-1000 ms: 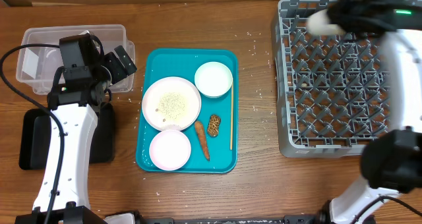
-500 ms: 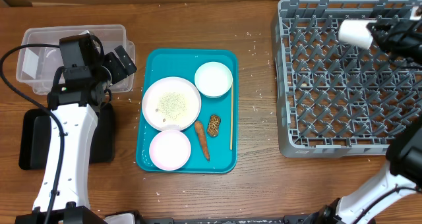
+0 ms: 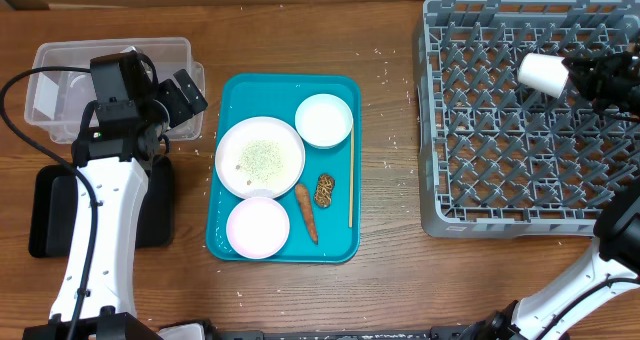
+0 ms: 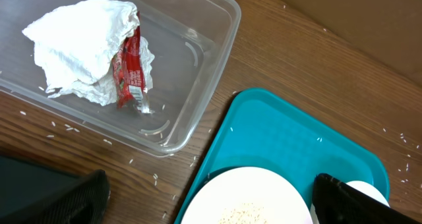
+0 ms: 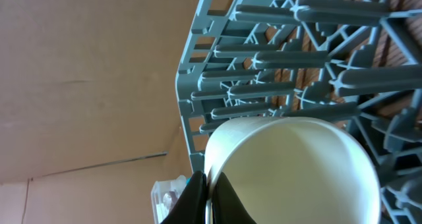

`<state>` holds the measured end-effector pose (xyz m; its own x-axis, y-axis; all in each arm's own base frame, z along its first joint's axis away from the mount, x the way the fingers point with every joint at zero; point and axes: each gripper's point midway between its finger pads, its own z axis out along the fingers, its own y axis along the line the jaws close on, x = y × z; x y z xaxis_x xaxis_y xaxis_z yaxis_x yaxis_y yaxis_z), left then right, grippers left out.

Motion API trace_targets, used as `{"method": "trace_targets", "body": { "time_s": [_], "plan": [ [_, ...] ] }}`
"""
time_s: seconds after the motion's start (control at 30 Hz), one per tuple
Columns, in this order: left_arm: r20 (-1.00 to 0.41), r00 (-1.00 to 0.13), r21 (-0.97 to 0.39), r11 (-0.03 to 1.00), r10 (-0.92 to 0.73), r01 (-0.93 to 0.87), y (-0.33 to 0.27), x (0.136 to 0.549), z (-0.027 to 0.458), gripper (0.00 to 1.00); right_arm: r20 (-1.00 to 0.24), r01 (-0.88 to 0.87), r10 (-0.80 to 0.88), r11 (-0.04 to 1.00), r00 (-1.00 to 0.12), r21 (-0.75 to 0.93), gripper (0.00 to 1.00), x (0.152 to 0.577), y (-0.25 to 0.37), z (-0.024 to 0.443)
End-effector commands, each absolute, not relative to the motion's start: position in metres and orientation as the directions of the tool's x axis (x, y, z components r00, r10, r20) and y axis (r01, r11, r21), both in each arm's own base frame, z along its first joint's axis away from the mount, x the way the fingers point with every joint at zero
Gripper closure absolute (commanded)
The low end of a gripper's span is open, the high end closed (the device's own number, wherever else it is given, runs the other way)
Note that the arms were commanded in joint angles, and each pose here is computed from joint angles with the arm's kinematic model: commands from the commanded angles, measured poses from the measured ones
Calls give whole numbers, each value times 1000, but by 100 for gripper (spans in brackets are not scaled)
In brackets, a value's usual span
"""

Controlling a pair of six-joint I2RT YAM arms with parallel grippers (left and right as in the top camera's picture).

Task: Sort waste into correct bins and load items into the dishwasher
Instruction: 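Lower the white cup upright into the rack and open the right gripper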

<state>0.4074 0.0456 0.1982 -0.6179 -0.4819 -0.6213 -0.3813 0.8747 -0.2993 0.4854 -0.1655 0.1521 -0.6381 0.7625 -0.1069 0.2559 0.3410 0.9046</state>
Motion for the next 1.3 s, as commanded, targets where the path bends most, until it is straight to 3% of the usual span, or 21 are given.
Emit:
{"method": "trace_targets", "body": {
  "time_s": [0.0, 0.67, 0.9, 1.13, 1.27],
  "plan": [
    [-628, -608, -314, 873, -486, -373, 44, 411, 205, 0, -142, 363, 804, 409, -578, 837, 96, 482, -188, 135],
    [-628, -608, -314, 873, -486, -373, 44, 411, 205, 0, -176, 556, 839, 482, -515, 677, 92, 464, -217, 101],
    [-628, -608, -314, 873, -486, -372, 44, 411, 206, 0, -177, 248, 766, 404, -618, 880, 96, 486, -179, 153],
    [-628, -608, -314, 873, -486, -372, 44, 411, 206, 0, -153, 199, 743, 362, -651, 911, 96, 492, -160, 164],
    [-628, -608, -314, 873, -486, -372, 44, 411, 206, 0, -115, 123, 720, 269, -684, 955, 96, 492, -148, 185]
  ]
}}
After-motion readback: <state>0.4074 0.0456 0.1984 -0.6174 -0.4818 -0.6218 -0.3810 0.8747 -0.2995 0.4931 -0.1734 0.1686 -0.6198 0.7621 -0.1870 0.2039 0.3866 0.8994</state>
